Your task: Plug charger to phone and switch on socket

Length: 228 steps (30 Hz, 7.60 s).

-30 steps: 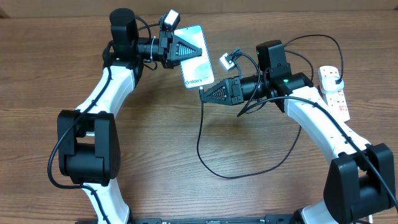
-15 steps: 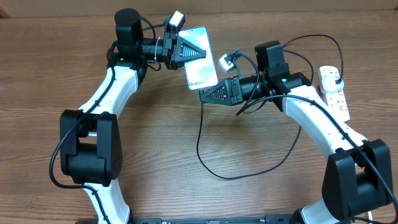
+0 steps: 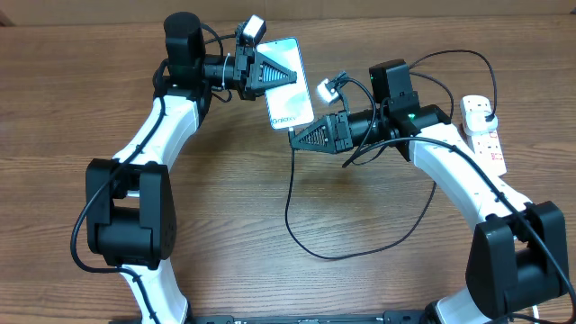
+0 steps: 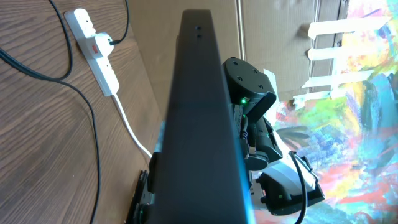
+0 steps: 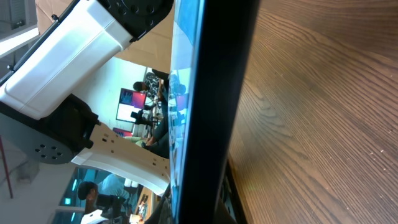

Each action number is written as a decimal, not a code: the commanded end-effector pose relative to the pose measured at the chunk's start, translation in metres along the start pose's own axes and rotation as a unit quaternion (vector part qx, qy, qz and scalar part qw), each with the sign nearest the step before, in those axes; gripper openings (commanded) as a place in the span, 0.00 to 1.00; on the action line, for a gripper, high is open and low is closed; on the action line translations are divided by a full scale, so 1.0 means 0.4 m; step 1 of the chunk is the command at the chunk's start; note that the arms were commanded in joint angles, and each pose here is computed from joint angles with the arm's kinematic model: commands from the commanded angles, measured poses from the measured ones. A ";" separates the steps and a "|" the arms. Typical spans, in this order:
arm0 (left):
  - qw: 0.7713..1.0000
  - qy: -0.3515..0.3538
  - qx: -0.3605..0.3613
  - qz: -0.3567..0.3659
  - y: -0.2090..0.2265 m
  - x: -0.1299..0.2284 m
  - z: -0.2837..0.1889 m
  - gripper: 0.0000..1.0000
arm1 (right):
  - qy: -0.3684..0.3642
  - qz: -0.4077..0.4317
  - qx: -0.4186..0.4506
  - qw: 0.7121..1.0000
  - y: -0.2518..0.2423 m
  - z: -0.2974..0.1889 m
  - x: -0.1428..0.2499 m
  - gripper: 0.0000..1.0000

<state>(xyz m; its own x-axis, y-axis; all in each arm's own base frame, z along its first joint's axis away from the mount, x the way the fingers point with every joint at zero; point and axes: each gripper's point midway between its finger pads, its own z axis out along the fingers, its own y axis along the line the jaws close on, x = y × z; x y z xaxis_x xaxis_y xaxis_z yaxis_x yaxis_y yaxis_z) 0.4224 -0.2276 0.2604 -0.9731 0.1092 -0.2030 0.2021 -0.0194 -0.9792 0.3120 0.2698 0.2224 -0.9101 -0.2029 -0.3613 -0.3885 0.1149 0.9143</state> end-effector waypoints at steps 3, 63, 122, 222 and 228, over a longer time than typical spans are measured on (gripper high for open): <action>1.000 0.007 0.004 0.017 -0.015 0.002 -0.012 0.05 | 0.002 -0.003 -0.012 1.000 0.005 -0.003 0.004 0.04; 0.999 0.010 0.005 0.031 -0.015 0.005 -0.005 0.04 | -0.001 -0.014 -0.011 1.000 0.004 -0.007 0.000 0.04; 0.999 0.008 0.004 0.036 -0.014 0.003 -0.009 0.04 | -0.025 -0.001 -0.016 1.000 0.021 -0.017 -0.056 0.10; 0.867 -0.036 -0.458 -0.192 0.558 0.237 -0.274 0.14 | -0.076 0.180 0.293 0.936 -0.283 -0.189 0.039 0.66; 0.861 -0.037 -0.467 -0.197 0.563 0.241 -0.281 0.18 | -0.074 0.184 0.293 0.935 -0.283 -0.188 0.044 0.66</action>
<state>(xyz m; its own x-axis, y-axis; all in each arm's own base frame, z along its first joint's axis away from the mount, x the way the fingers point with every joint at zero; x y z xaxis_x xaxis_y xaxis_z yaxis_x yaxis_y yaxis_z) 0.3816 -0.1143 0.0195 -0.9862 -0.1185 0.1156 -0.1631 0.8143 -0.5571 0.3462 0.1809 0.1199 -0.9930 0.0856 -0.0818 -0.0033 0.6706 0.7418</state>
